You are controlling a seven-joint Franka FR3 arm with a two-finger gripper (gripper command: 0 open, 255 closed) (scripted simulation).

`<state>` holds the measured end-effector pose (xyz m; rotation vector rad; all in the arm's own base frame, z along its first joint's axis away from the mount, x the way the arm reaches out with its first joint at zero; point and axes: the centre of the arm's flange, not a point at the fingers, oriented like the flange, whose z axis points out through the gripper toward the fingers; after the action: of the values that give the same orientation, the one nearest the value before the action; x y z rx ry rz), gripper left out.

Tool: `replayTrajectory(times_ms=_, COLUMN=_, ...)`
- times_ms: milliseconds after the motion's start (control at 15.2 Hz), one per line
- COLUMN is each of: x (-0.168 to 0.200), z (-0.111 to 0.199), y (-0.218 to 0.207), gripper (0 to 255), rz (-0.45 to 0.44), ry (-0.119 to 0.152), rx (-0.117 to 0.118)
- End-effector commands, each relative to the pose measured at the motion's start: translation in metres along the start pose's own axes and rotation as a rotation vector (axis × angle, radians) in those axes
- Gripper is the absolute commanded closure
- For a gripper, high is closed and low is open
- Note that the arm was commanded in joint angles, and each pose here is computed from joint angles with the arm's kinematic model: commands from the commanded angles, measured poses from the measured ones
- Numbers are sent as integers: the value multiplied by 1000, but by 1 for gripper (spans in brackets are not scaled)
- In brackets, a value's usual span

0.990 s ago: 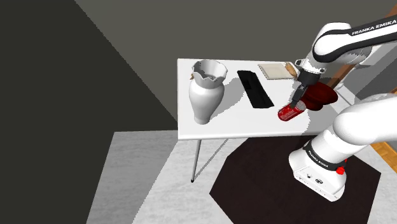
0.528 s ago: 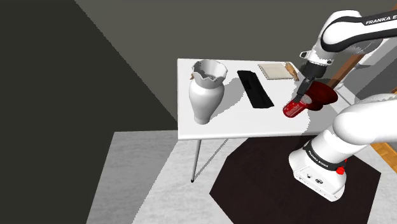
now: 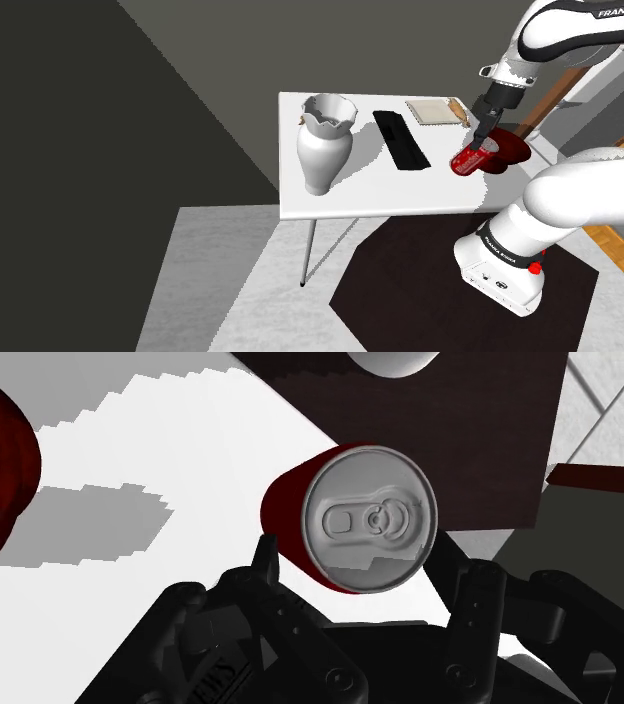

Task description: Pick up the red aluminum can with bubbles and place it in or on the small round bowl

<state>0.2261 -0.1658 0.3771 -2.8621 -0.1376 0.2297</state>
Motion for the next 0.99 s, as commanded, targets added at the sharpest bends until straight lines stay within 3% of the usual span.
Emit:
replayTrajectory(times_ms=0, x=-2, z=-11, y=-3, gripper=255, rz=0, ry=0, rx=0)
replayTrajectory(times_ms=924, x=-14, z=-77, y=-8, gripper=255, rz=0, ry=0, rx=0)
